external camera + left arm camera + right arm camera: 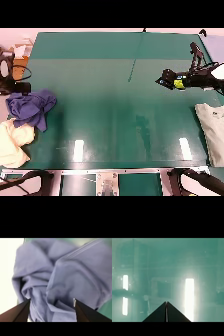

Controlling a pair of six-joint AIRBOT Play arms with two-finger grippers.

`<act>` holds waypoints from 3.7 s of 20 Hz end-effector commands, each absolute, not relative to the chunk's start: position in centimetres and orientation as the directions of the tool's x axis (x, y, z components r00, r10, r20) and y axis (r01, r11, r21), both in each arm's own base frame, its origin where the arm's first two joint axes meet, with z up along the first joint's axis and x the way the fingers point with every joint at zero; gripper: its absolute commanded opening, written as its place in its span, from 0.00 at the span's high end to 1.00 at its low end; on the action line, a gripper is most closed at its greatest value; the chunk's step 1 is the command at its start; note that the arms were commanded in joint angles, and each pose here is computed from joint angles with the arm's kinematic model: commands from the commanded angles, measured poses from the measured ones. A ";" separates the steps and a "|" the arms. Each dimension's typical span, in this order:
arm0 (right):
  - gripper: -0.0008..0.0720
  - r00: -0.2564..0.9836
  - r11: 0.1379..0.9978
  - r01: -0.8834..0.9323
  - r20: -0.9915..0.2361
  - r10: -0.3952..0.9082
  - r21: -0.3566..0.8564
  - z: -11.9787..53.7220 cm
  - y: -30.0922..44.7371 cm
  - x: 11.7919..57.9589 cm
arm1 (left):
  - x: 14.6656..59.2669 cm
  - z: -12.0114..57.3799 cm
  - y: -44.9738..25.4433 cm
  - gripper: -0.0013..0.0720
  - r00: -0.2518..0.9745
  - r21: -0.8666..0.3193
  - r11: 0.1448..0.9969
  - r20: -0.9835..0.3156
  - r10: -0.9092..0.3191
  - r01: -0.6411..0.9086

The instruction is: Fold the shirts.

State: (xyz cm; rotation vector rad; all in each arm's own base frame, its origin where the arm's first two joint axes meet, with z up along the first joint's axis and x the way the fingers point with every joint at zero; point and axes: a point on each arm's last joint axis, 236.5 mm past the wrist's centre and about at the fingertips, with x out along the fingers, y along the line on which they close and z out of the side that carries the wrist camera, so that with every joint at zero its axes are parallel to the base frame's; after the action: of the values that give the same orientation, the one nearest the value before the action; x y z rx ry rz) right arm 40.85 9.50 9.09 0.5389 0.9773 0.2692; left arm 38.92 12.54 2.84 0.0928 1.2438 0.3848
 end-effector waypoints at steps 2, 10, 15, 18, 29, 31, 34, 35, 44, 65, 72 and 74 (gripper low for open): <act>0.96 0.562 0.836 0.023 -0.698 0.443 0.549 9.4 9.3 41.4 | 38.6 -3.0 13.5 0.13 0.182 0.213 0.945 -0.948 0.262 -0.247; 0.96 0.562 0.836 0.023 -0.698 0.443 0.549 9.4 9.3 41.4 | 36.5 -6.8 13.3 0.96 0.026 0.230 0.954 -0.971 0.239 -0.195; 0.96 0.563 0.836 0.023 -0.698 0.443 0.549 9.4 9.3 41.4 | 42.4 -0.2 4.9 0.96 0.240 0.076 0.995 -0.966 0.091 -0.070; 0.96 0.562 0.836 0.023 -0.698 0.443 0.548 9.4 9.3 41.4 | 44.6 7.6 -9.0 0.96 0.340 -0.198 0.969 -0.910 -0.237 0.146; 0.96 0.476 0.820 0.139 -0.764 0.436 0.555 7.9 5.3 38.9 | 27.3 11.2 -48.1 0.96 -0.067 -0.628 0.400 -0.586 -0.808 0.667; 0.96 0.468 0.817 0.156 -0.770 0.434 0.555 7.7 4.6 38.6 | 26.1 8.6 -50.0 0.96 -0.134 -0.671 0.376 -0.578 -0.805 0.640; 0.91 0.449 0.815 0.163 -0.777 0.441 0.556 7.5 4.6 38.1 | 29.7 7.8 -47.8 0.26 -0.070 -0.662 0.456 -0.607 -0.791 0.594; 0.74 0.443 0.814 0.163 -0.779 0.444 0.557 7.5 4.6 38.0 | 31.6 7.9 -45.8 0.26 -0.049 -0.654 0.492 -0.627 -0.777 0.574; 0.39 0.174 0.808 0.219 -0.836 0.520 0.547 -0.1 7.9 29.9 | 40.1 4.3 -17.3 0.26 -0.005 -0.528 0.836 -0.846 -0.533 0.148; 0.72 0.006 0.789 0.355 -0.845 0.535 0.502 -8.5 8.9 21.8 | 39.4 -5.5 -29.5 0.96 0.072 -0.584 0.773 -0.784 -0.616 0.247; 0.97 0.147 0.804 0.340 -0.872 0.467 0.487 -5.9 5.2 26.5 | 46.0 5.0 -26.2 0.96 0.233 -0.476 0.803 -0.787 -0.571 0.359; 0.97 0.223 0.807 0.312 -0.864 0.451 0.502 -2.8 4.0 29.3 | 46.8 7.7 -24.3 0.96 0.252 -0.465 0.807 -0.785 -0.566 0.365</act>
State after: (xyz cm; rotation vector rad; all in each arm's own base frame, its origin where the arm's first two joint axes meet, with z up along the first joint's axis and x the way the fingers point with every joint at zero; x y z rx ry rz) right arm 26.32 5.82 -5.98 0.6899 1.4624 0.1209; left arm 45.60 -27.03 4.13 -0.2438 1.1759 -0.6701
